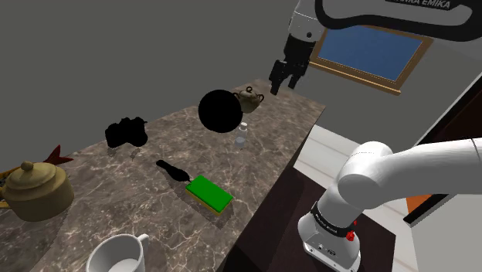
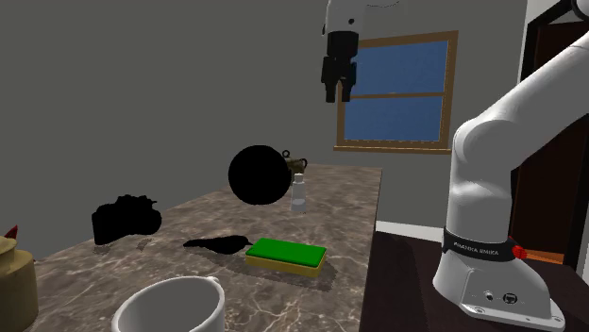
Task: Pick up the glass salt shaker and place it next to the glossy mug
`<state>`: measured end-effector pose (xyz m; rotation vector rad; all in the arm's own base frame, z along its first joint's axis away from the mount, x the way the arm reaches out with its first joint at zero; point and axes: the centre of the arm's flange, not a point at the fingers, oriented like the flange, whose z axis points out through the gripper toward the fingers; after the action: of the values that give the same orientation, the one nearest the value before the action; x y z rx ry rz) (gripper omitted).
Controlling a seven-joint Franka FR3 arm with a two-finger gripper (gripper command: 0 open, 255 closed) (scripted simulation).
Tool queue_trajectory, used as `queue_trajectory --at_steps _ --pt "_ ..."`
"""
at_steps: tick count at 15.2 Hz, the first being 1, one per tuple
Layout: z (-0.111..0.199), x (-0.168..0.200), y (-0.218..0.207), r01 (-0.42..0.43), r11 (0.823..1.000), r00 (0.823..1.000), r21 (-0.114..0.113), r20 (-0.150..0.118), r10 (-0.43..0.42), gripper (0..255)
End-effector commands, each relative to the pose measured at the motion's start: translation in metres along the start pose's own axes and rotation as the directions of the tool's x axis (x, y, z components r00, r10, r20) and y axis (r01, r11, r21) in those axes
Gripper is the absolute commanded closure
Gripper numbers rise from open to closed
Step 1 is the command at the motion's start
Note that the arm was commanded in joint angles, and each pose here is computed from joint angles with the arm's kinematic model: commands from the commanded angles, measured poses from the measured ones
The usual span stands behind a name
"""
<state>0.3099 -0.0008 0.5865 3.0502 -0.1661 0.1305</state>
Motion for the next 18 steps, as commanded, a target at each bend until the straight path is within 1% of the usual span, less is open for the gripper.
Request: queue_trajectory --at_steps 1,5,9,13,18 --pt "0.000 0.000 0.000 0.000 1.000 1.000 0.000 0.000 0.000 0" --pt "0.046 0.029 0.004 -0.057 0.998 0.998 0.034 0.019 0.056 0" --pt "0.092 0.057 0.008 -0.114 0.991 0.993 0.066 0.041 0.111 0" --pt "0.140 0.084 0.011 -0.171 0.981 0.984 0.097 0.064 0.165 0" --pt "0.197 0.114 0.016 -0.239 0.962 0.969 0.132 0.093 0.228 0"
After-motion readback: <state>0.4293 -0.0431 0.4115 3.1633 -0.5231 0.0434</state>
